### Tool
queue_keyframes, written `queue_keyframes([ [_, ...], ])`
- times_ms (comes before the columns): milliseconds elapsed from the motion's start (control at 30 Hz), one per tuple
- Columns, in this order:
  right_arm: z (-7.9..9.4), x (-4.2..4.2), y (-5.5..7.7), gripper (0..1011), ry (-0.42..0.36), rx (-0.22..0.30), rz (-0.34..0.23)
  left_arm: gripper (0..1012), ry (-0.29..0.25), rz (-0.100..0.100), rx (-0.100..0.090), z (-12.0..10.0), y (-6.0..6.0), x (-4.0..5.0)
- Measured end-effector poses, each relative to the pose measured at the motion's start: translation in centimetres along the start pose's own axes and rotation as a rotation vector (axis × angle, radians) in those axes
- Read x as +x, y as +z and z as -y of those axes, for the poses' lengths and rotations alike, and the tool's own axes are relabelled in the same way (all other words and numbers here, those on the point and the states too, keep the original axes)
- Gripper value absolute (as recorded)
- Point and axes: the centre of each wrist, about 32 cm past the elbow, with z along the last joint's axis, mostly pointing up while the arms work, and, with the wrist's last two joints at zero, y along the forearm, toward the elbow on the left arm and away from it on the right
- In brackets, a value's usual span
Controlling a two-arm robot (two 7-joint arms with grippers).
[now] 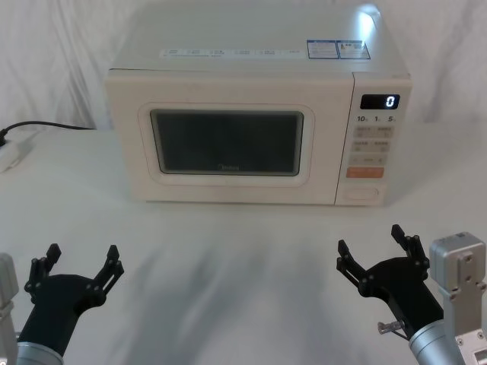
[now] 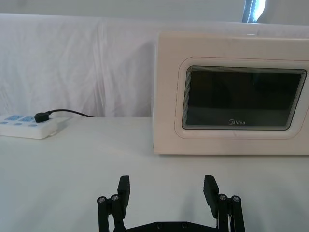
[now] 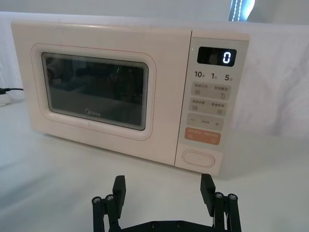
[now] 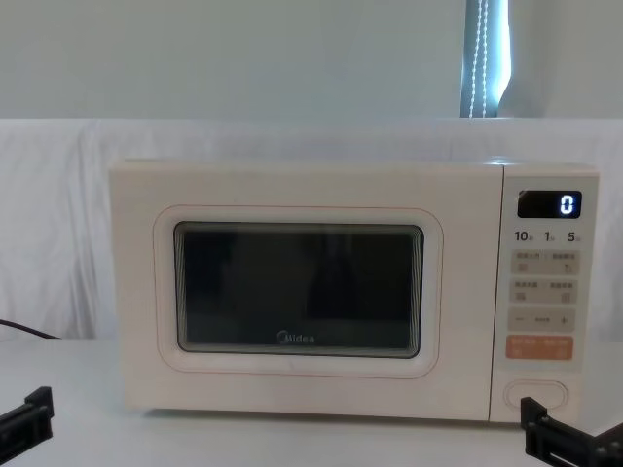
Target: Press the button to open the microwave door with one hand; close the microwave door with the other hand.
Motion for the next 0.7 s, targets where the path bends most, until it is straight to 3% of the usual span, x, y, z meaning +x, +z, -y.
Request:
queue_keyframes([
  [700, 0.0, 0.0, 0.0, 1002, 0.0, 0.0, 0.0, 1001, 0.0, 0.0, 0.0, 0.0, 0.0, 0.0],
])
